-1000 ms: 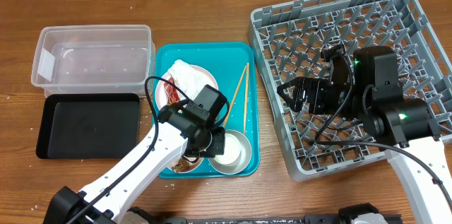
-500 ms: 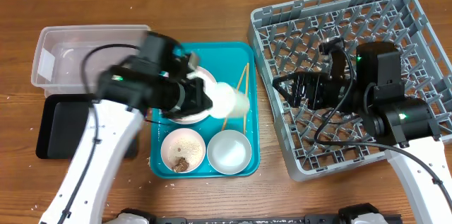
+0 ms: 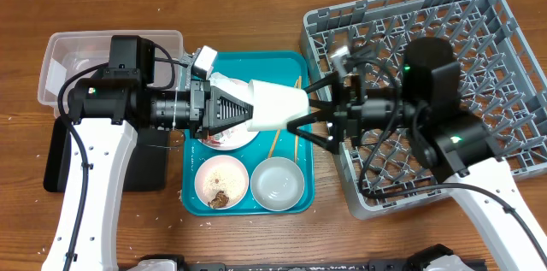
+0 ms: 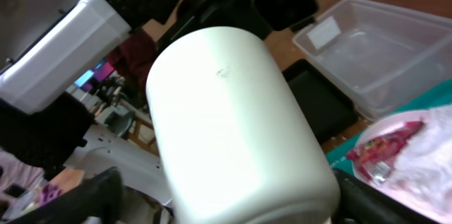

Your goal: Sort waste into correct bins and load items into the dishwasher

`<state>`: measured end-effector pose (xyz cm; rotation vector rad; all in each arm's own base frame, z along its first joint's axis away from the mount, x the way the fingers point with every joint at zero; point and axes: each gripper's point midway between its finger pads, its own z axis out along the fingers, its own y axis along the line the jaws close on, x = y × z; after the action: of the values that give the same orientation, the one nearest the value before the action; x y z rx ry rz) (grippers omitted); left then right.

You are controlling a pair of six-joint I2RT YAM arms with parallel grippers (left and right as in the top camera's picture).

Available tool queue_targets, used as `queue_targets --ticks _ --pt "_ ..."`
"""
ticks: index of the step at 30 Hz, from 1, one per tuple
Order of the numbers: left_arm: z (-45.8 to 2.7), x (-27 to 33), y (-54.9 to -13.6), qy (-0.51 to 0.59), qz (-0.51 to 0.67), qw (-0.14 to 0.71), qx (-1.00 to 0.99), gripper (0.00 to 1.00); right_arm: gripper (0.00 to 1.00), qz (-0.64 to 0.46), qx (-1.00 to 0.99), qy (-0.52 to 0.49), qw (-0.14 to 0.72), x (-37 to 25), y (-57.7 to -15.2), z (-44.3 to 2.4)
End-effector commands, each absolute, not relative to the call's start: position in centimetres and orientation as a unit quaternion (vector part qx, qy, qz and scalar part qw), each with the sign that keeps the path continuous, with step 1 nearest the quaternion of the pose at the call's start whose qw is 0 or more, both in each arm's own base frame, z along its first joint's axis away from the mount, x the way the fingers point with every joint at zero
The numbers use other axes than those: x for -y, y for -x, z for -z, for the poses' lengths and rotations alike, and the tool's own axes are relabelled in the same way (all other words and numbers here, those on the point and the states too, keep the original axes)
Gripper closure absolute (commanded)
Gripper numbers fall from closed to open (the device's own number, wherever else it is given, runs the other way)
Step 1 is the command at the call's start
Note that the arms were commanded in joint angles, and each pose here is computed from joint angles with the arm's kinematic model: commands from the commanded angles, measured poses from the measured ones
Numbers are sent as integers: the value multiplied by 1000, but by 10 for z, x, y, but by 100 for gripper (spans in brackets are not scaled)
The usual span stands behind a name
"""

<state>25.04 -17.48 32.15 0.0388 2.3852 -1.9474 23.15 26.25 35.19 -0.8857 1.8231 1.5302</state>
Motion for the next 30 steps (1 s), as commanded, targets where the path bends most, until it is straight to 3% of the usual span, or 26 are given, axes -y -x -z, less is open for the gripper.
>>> queue_targets --ticks 1,5,6,7,10,11,12,18,21,25,30 --pt "-339 178 -244 -43 656 44 -752 96 21 -596 -648 373 292 -274 -215 -369" --pt "-336 178 -245 -43 650 47 -757 96 38 -599 -646 371 295 -275 -215 -372" --pt "-335 178 -245 -43 647 47 -760 92 43 -599 -646 371 295 -275 -215 -372" --pt "-333 178 -246 -42 643 49 -763 80 45 -599 -646 371 295 -275 -215 -372" --pt "-318 174 -251 -34 606 57 -792 20 46 -590 -656 361 302 -273 -219 -371" --pt "-308 171 -254 -27 582 61 -811 4 46 -577 -672 345 310 -270 -226 -368" --pt "-297 166 -256 -20 555 65 -829 0 46 -558 -693 325 321 -266 -233 -362" --pt "-227 110 -262 76 329 55 -940 0 46 -315 -845 116 415 -187 -290 -322" --pt "-217 97 -262 96 284 54 -953 0 46 -183 -885 -1 428 -127 -297 -305" --pt "-217 97 -262 94 283 54 -953 0 46 -48 -918 -97 381 -71 -282 -269" --pt "-217 97 -261 95 283 52 -953 0 46 -11 -956 -118 270 -65 -261 -222"
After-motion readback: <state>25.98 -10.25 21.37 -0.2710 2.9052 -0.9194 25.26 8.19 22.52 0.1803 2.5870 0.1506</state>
